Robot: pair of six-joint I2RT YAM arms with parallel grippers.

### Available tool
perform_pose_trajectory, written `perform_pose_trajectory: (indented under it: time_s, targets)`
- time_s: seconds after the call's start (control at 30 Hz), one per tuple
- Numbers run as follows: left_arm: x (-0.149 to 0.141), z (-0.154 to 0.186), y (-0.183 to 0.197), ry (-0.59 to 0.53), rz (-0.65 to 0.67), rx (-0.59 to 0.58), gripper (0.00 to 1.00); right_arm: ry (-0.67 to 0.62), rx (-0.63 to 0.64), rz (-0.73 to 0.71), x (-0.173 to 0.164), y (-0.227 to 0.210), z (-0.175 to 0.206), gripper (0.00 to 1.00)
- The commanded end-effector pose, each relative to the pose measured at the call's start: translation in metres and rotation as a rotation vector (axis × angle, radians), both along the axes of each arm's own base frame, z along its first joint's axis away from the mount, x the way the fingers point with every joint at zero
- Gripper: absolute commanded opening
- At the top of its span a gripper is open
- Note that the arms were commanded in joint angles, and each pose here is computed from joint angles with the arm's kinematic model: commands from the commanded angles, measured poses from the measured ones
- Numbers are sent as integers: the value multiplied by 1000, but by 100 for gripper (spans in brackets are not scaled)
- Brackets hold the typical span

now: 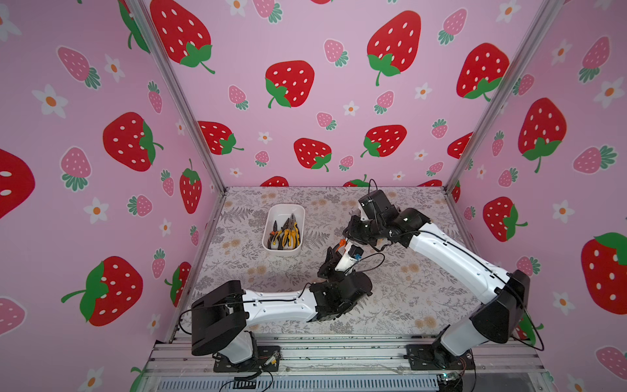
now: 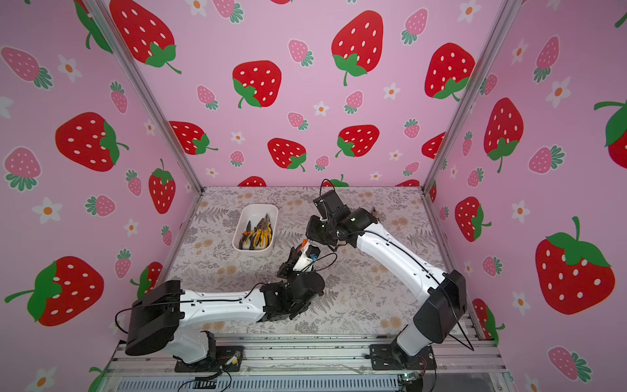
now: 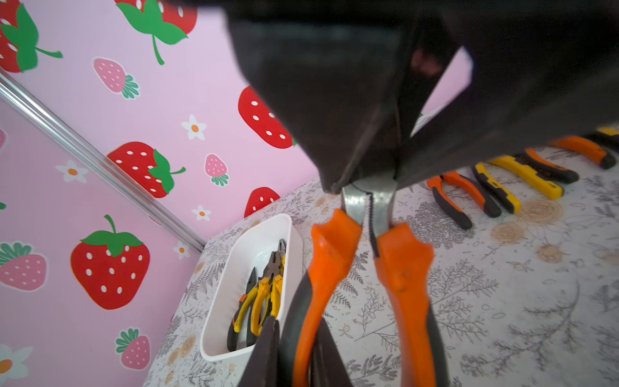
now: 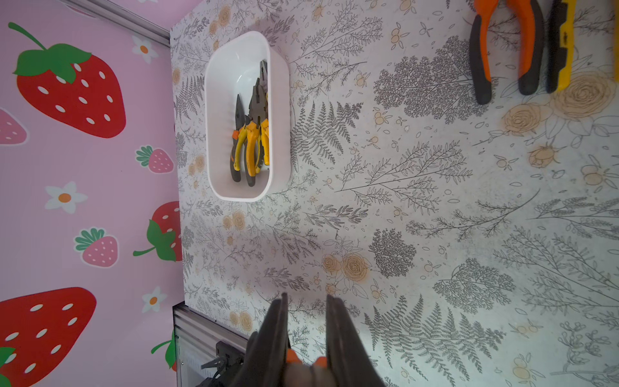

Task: Take the pliers out of the storage box
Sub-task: Place the pliers at the center of the board.

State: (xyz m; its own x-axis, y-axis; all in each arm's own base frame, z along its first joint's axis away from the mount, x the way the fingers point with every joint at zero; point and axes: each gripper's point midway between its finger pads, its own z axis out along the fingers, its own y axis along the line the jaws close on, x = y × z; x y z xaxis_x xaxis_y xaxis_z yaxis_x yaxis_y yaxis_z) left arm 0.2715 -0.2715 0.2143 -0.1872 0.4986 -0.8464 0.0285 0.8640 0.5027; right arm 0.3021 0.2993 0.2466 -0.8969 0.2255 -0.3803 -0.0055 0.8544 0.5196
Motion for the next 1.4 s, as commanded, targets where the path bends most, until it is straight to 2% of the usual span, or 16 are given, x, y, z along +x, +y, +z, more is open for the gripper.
perform_pose_trajectory:
  time_s: [0.0,0.13,0.2,0.47,0.73,0.97,1.2,1.37]
  targets:
    - [-9,21,-2,65,-68,-161,29,-96,-144,48,-2,-20,13,0]
    - [-21,20,13,126,-79,-244,55,-158,-210,35,5,-33,26,0]
    - [-27,21,24,156,-77,-274,59,-180,-238,27,9,-40,30,0]
    - [-57,25,69,222,-122,-431,60,-176,-316,32,27,-55,13,0]
    - [-72,27,105,291,-95,-464,60,-111,-324,128,53,-37,-31,0]
    - [-79,16,133,314,-52,-506,63,-68,-350,184,103,-27,-54,0]
    - [-82,4,131,331,-75,-564,63,-46,-408,197,156,-23,-76,0]
    - [-80,-8,118,355,-98,-548,63,-25,-417,191,182,-25,-101,0]
